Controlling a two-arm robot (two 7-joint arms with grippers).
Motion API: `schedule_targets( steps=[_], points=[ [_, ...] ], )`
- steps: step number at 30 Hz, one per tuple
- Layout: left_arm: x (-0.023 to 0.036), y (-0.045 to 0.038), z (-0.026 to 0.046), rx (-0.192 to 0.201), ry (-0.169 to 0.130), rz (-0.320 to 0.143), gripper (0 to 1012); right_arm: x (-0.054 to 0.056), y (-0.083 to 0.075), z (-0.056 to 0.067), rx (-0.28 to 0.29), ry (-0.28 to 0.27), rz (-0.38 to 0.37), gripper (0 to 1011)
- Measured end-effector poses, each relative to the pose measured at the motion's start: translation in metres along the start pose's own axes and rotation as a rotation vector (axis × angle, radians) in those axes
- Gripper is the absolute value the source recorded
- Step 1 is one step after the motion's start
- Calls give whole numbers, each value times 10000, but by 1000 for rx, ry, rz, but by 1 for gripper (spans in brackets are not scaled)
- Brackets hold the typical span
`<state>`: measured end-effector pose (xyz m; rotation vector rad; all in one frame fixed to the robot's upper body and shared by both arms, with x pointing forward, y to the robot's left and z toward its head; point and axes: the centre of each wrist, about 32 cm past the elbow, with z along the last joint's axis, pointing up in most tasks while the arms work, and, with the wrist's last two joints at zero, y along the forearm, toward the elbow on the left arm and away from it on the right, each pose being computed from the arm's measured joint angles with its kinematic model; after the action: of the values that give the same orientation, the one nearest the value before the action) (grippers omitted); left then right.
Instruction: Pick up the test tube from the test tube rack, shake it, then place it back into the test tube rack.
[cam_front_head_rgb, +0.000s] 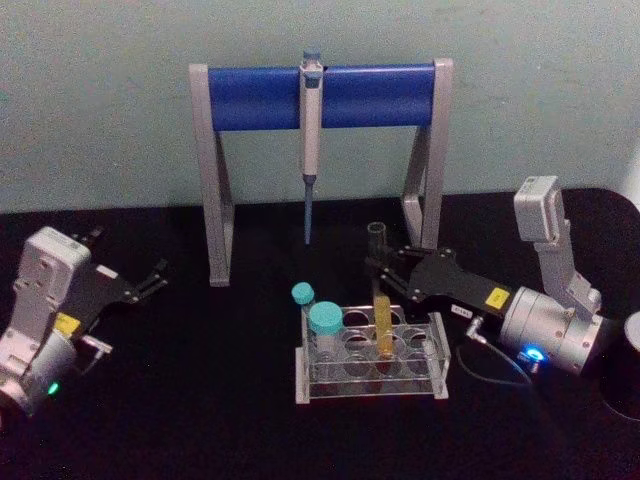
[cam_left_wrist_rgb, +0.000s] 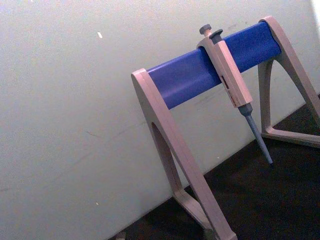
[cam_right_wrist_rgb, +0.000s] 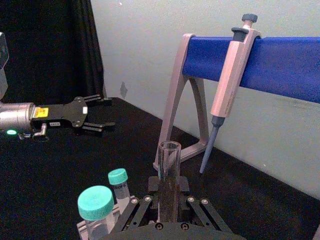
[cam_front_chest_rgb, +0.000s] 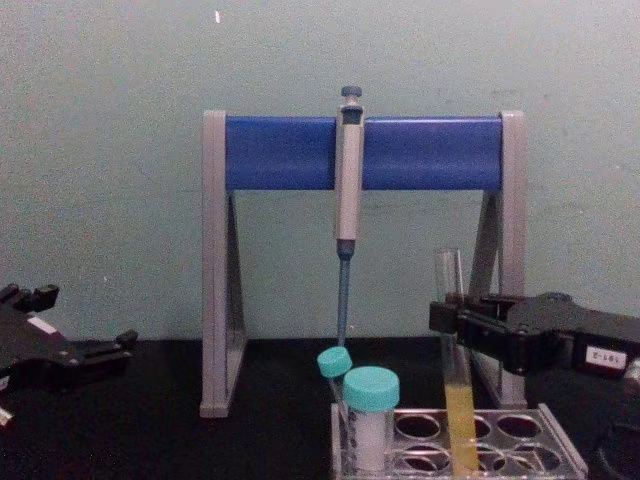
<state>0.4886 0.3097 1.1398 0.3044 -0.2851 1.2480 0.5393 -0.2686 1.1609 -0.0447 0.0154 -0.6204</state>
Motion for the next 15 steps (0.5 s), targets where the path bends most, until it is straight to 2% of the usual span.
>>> schedule_targets(
  steps=[15],
  points=[
    [0,0,0,0,0,0,1001,15,15,-11,-15,9,11,229]
  ],
)
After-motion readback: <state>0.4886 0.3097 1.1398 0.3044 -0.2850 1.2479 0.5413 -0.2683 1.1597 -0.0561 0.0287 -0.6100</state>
